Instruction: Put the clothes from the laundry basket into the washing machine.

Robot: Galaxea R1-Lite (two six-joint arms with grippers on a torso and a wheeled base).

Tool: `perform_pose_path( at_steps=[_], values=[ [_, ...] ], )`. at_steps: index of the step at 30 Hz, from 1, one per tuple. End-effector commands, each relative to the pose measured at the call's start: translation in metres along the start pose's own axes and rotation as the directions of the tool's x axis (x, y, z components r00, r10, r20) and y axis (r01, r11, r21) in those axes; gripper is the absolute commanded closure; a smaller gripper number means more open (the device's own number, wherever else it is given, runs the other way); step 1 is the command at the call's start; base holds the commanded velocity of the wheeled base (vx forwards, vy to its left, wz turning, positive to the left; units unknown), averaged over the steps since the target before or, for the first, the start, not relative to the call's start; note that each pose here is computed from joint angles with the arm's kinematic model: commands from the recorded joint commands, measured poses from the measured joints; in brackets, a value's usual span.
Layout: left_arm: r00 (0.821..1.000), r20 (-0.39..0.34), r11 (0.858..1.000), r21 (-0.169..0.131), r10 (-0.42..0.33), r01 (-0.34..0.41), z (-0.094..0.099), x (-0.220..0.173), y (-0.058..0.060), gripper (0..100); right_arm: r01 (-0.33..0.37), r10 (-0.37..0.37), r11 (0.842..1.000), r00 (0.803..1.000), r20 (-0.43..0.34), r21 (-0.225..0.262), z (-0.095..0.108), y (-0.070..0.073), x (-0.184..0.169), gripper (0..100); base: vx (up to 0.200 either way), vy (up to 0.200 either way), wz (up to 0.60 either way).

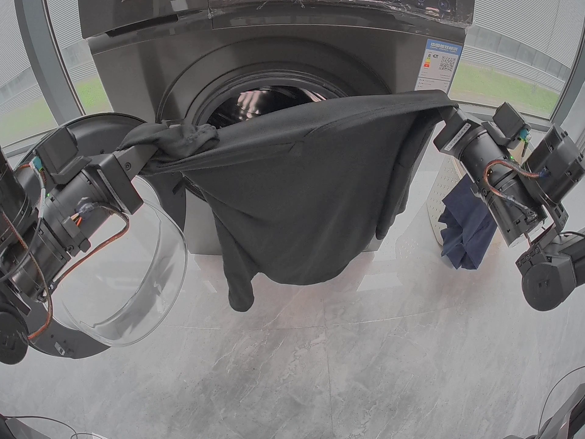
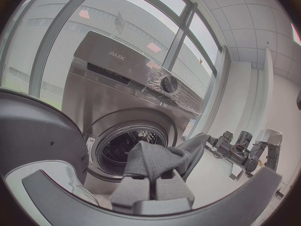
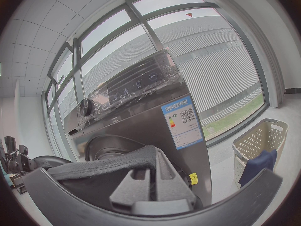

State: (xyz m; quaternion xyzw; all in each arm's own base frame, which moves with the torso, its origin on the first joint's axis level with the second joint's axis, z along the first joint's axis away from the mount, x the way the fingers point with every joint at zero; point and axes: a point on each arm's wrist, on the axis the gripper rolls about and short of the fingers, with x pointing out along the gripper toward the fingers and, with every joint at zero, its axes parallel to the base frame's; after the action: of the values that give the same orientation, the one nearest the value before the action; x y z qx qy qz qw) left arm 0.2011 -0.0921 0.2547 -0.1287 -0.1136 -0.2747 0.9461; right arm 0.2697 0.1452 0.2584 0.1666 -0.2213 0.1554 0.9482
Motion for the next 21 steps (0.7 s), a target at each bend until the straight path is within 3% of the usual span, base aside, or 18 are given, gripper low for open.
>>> perform_pose_path(
  at_steps=[1,10,14,21],
  values=[
    [1.0,0.007,1.0,0.001,-0.002,0.002,0.002,-0.002,-0.001,100,0.0,0.0,1.0,1.0,0.016,0.005,0.003,0.002,0.002,100,0.0,0.0,0.0],
    [0.999,-0.035,1.0,-0.004,-0.031,0.031,-0.007,-0.004,0.0,100,-0.02,0.02,1.0,0.999,-0.044,0.006,-0.01,0.006,-0.007,100,0.0,0.0,0.0],
    [0.998,-0.038,0.999,-0.004,-0.05,0.05,-0.008,-0.002,-0.005,100,-0.031,0.032,0.999,0.998,-0.054,0.013,-0.011,0.011,-0.01,100,0.0,0.0,0.0],
    [0.996,-0.082,0.999,-0.012,-0.039,0.038,-0.02,-0.002,-0.004,100,-0.034,0.035,0.999,0.995,-0.095,0.004,-0.018,0.009,-0.018,100,0.0,0.0,0.0]
  ],
)
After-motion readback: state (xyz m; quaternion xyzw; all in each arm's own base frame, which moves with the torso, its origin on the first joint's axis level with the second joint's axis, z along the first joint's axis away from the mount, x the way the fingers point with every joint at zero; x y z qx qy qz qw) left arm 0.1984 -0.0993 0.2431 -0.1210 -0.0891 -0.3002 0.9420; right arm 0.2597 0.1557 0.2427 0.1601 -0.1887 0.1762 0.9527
